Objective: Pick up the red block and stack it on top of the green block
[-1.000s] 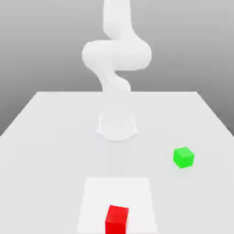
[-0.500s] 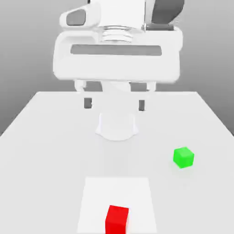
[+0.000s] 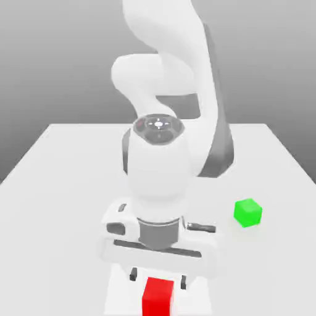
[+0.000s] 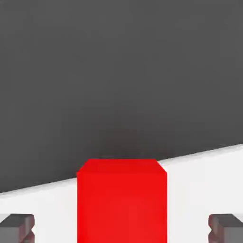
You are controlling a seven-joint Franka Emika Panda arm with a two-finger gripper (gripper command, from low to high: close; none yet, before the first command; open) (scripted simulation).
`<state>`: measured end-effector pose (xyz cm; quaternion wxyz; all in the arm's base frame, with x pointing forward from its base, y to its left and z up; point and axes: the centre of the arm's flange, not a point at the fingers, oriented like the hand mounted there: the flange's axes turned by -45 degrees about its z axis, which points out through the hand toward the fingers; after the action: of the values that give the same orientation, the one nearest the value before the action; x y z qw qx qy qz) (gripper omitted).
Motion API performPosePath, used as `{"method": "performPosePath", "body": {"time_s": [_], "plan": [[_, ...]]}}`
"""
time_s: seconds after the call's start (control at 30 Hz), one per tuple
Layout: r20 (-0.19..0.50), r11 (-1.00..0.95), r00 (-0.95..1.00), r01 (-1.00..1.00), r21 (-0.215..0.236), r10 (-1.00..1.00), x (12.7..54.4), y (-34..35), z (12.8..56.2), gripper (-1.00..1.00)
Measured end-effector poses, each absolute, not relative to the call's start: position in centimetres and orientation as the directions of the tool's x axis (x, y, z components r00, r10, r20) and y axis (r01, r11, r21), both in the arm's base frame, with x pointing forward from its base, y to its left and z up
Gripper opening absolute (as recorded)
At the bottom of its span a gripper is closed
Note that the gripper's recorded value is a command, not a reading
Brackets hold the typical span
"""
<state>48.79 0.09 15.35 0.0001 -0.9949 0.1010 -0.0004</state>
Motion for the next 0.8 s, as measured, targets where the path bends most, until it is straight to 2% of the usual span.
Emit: {"method": "performPosePath", "body": {"time_s": [0.23,0.4,0.6,0.7,0.8], "plan": [[0.001,-0.98,0.98,-0.201,0.0,-0.201,48.8,0.1,15.0,-1.0],[0.0,-0.983,0.983,-0.186,-0.003,-0.186,48.6,0.6,20.5,-1.0],[0.004,-0.972,0.973,0.23,-0.049,0.23,42.3,12.8,23.6,-1.0],[0.01,-0.894,0.896,0.444,-0.057,0.445,37.7,17.9,24.4,-1.0],[0.014,-0.8,0.801,0.598,-0.055,0.598,33.5,20.2,24.9,-1.0]]}}
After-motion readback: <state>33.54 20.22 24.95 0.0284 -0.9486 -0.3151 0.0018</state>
